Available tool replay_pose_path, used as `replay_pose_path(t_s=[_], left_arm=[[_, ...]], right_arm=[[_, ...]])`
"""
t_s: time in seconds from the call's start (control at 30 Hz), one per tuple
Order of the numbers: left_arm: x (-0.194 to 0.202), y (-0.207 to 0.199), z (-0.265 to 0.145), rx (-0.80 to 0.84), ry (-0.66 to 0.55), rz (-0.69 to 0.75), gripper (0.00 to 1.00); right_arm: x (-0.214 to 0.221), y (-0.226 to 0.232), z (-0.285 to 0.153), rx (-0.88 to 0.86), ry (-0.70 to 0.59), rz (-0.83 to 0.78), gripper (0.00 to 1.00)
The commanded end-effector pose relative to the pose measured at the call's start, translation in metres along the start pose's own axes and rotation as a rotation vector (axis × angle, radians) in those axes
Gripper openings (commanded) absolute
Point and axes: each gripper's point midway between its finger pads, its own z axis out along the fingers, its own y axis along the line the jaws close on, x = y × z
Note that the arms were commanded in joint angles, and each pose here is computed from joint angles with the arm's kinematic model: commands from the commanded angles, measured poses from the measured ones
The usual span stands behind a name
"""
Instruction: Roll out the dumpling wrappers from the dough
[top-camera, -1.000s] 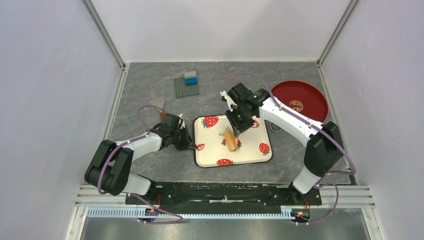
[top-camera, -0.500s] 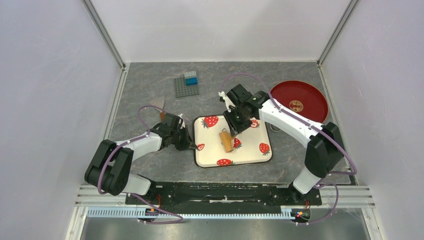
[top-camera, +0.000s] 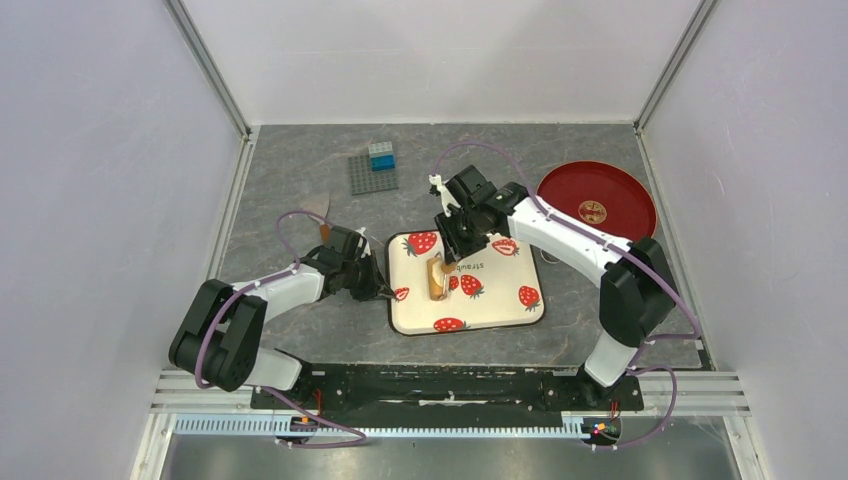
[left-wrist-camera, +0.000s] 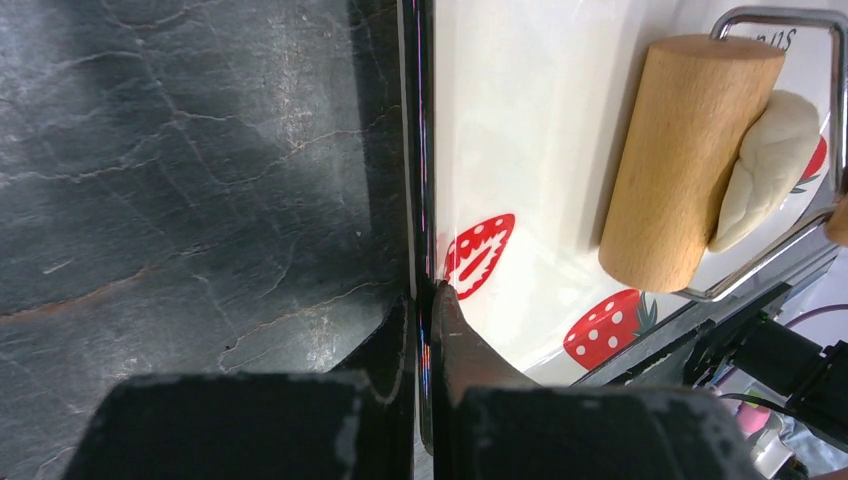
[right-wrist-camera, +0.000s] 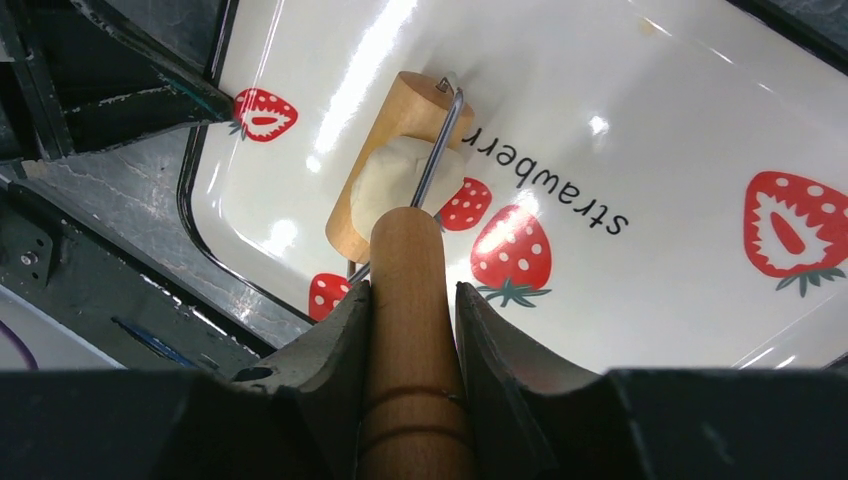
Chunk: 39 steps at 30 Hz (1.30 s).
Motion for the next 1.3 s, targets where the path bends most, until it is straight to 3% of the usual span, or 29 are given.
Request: replay_pose_path(t_s=[0.0, 0.77, 1.27], left_arm=[[0.031, 0.048, 0.008, -0.200, 0.073, 0.022, 0.02], [0.032, 0.049, 0.008, -0.203, 0.075, 0.021, 0.02], [0.032, 0.049, 0.008, -0.206, 0.078, 0.022, 0.02]], right_arm=[[0.037, -0.055, 0.007, 0.211, 0.145, -0.012, 0.00], [-0.024, -0.038, -0.061, -0.046, -0.130, -0.012, 0.00], [-0.016, -0.047, -0.058, -0.043, -0.134, 0.002, 0.00]])
